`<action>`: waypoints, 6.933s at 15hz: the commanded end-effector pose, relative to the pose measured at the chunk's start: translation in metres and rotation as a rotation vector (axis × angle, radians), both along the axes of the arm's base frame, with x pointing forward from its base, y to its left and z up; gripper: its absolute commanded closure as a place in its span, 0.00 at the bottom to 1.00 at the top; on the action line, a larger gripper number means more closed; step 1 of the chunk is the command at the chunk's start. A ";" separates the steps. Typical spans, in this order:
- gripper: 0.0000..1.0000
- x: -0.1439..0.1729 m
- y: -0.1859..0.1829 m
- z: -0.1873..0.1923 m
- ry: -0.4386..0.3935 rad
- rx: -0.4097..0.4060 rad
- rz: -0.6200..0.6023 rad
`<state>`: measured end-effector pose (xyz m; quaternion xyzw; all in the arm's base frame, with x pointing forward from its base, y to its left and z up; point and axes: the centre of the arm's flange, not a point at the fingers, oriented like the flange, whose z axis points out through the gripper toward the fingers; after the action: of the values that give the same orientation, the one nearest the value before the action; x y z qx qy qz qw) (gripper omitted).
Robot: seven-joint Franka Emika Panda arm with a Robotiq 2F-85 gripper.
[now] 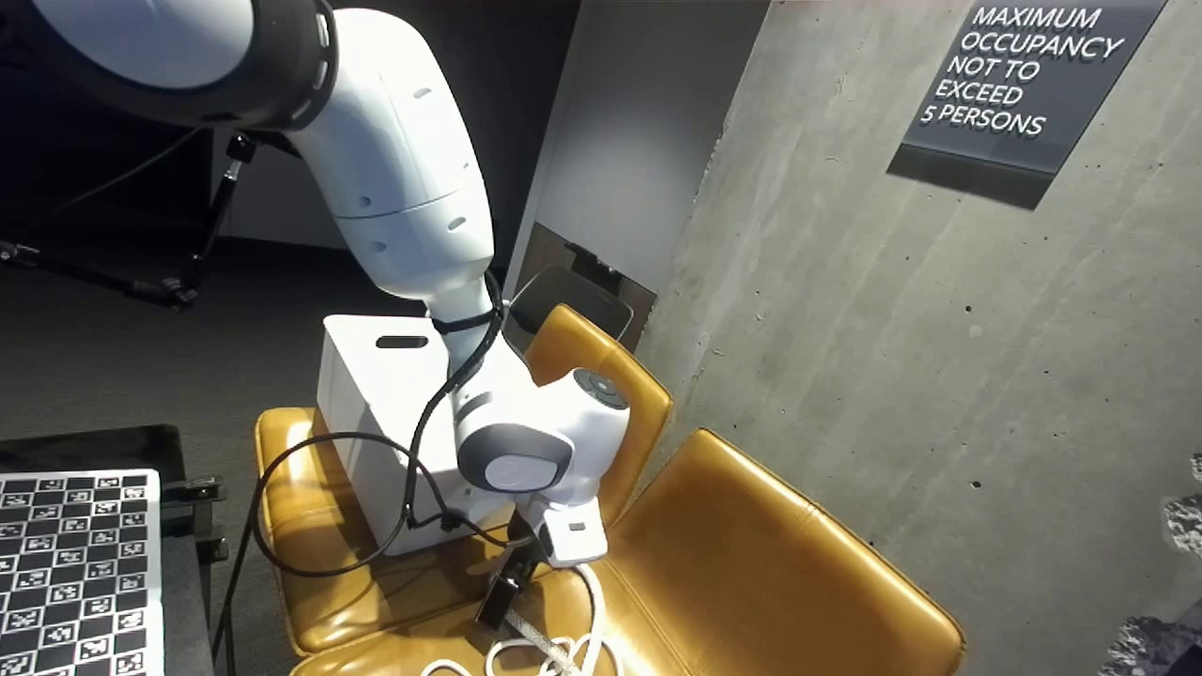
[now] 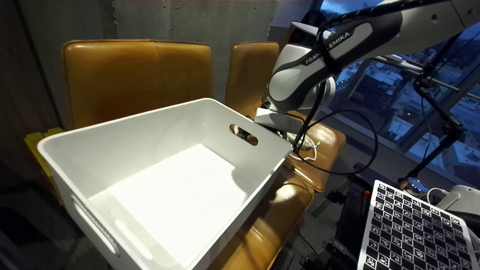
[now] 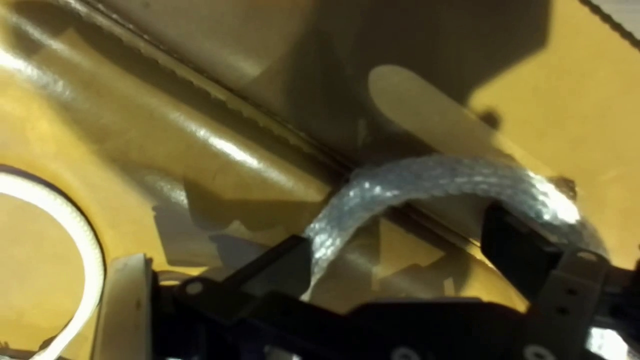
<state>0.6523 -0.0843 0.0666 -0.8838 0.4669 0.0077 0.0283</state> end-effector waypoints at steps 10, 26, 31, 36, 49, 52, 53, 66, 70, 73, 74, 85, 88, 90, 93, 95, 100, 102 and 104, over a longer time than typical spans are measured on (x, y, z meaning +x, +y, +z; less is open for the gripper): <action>0.05 -0.023 0.012 0.009 0.046 -0.005 0.031; 0.97 -0.051 0.000 0.127 -0.024 -0.122 0.275; 0.97 -0.056 0.009 0.237 -0.167 -0.180 0.422; 0.97 -0.065 0.067 0.347 -0.322 -0.195 0.600; 0.97 -0.134 0.328 0.444 -0.343 -0.238 0.911; 0.97 -0.107 0.301 0.420 -0.301 -0.257 0.890; 0.97 -0.097 0.289 0.414 -0.283 -0.256 0.878; 0.62 -0.080 0.274 0.381 -0.245 -0.231 0.875; 0.35 -0.108 0.253 0.348 -0.196 -0.233 0.909; 0.14 -0.115 0.205 0.314 -0.132 -0.245 0.915; 0.08 -0.110 0.179 0.300 -0.103 -0.243 0.905; 0.00 -0.074 -0.074 0.175 0.034 -0.218 0.736; 0.00 -0.069 -0.103 0.129 0.094 -0.199 0.709; 0.00 -0.064 -0.113 0.105 0.124 -0.190 0.696; 0.00 -0.054 -0.124 0.075 0.152 -0.185 0.679; 0.00 -0.047 -0.129 0.058 0.165 -0.185 0.674; 0.00 -0.042 -0.129 0.024 0.191 -0.183 0.671; 0.00 -0.041 -0.123 0.015 0.198 -0.182 0.678; 0.00 -0.040 -0.120 0.007 0.204 -0.183 0.680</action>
<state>0.6011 -0.2068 0.0812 -0.9827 0.1432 0.0592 -0.1019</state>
